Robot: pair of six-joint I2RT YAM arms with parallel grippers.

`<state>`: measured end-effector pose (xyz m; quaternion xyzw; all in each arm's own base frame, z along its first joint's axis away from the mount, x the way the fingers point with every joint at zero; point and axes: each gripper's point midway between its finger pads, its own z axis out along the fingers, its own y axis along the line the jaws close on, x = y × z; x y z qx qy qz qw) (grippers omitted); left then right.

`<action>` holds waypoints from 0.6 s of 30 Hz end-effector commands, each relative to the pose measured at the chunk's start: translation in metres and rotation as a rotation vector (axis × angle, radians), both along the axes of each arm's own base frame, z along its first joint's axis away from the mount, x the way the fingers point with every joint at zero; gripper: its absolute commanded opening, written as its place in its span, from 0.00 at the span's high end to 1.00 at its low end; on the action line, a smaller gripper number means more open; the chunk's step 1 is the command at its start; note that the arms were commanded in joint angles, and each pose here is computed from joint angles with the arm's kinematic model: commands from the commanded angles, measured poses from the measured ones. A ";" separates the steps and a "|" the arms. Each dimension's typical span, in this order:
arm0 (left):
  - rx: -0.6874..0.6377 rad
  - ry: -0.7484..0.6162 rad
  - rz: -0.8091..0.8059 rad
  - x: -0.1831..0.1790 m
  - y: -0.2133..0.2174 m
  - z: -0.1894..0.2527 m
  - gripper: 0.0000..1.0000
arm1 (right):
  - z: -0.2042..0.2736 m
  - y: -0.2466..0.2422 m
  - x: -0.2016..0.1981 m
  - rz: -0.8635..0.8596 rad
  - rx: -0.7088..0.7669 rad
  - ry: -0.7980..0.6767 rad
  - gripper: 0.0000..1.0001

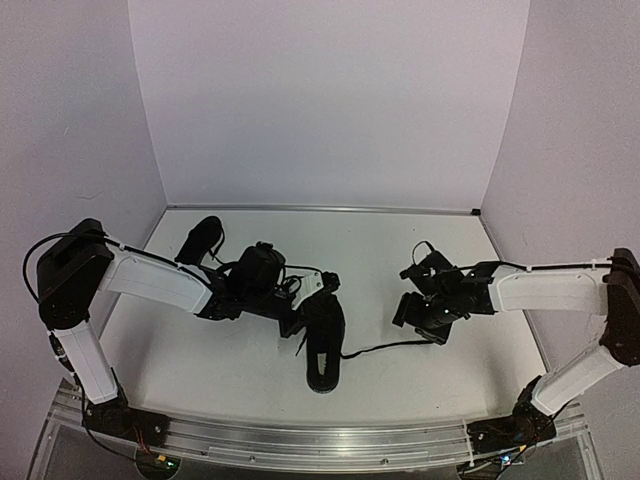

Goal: Tie the shoes

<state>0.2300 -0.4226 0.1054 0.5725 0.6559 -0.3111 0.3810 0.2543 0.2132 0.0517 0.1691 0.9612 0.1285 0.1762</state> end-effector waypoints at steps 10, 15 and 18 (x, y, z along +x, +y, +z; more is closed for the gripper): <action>-0.055 -0.045 -0.012 0.005 -0.012 0.021 1.00 | -0.037 -0.019 -0.009 -0.064 -0.138 0.082 0.22; -0.053 -0.042 -0.014 0.004 -0.012 0.019 1.00 | -0.040 -0.020 0.001 -0.064 -0.178 0.058 0.25; -0.051 -0.042 -0.013 0.004 -0.012 0.018 1.00 | -0.044 -0.020 0.008 -0.062 -0.207 0.053 0.26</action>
